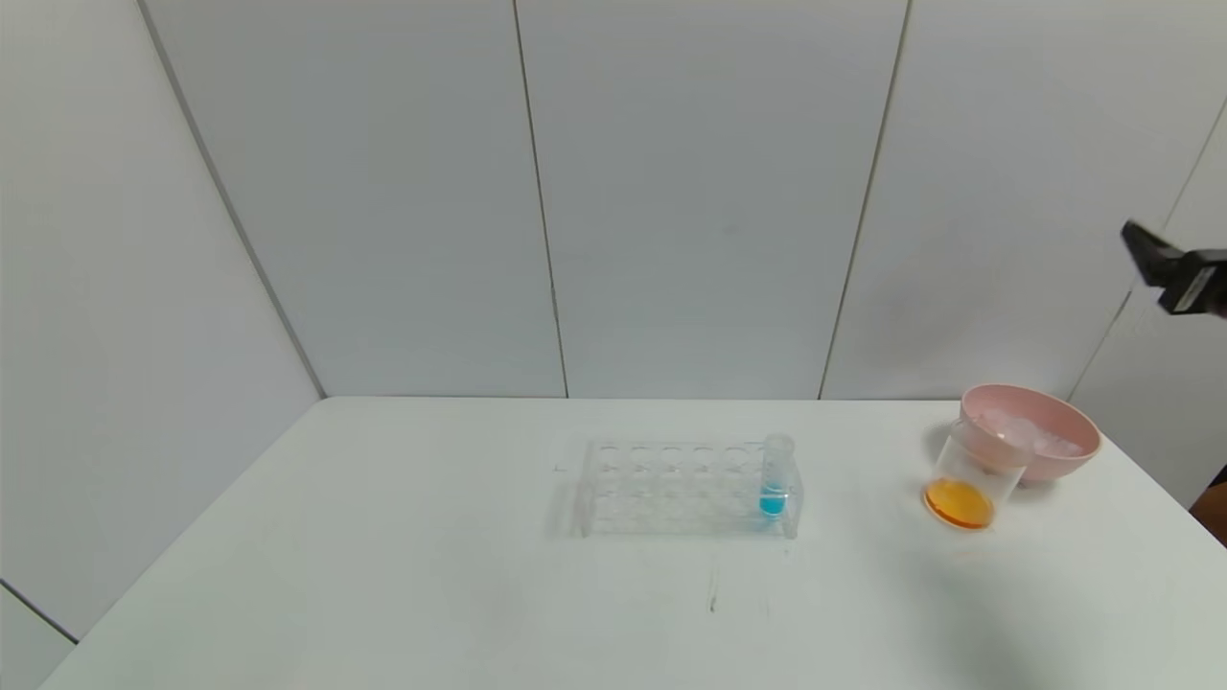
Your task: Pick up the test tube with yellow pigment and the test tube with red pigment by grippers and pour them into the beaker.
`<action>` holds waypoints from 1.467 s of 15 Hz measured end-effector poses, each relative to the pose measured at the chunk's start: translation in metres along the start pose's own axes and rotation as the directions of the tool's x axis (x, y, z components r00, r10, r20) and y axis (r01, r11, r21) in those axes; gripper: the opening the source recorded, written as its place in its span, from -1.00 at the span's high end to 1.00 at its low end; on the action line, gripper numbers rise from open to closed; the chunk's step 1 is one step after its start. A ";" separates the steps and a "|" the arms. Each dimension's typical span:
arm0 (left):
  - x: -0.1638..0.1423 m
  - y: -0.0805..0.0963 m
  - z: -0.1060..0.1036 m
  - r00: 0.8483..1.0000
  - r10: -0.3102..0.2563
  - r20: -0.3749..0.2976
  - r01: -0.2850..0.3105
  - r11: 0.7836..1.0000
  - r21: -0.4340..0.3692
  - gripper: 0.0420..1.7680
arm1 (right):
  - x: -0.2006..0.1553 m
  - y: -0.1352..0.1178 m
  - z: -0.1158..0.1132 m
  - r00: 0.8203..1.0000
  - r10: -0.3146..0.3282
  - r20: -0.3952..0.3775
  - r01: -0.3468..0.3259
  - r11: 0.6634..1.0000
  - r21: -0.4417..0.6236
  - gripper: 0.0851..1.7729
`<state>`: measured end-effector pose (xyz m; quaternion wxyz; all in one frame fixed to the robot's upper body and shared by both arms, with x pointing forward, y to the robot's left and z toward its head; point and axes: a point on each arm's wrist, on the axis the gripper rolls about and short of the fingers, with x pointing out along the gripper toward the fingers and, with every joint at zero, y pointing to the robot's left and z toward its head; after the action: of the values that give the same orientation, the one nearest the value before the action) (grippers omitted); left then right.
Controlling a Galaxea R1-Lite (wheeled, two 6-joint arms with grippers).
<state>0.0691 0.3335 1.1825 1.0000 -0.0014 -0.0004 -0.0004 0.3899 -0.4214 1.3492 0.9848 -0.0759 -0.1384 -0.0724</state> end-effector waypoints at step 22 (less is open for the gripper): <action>0.000 0.000 0.000 1.000 0.000 0.000 0.000 1.000 0.000 -1.00 | -0.369 0.050 -0.053 0.909 0.152 -0.388 -0.098 0.983 0.155 -0.91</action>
<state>0.0691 0.3335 1.1825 1.0000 -0.0014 -0.0004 -0.0002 0.0605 -0.3367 1.1879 0.9977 -0.0028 0.0657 -0.0139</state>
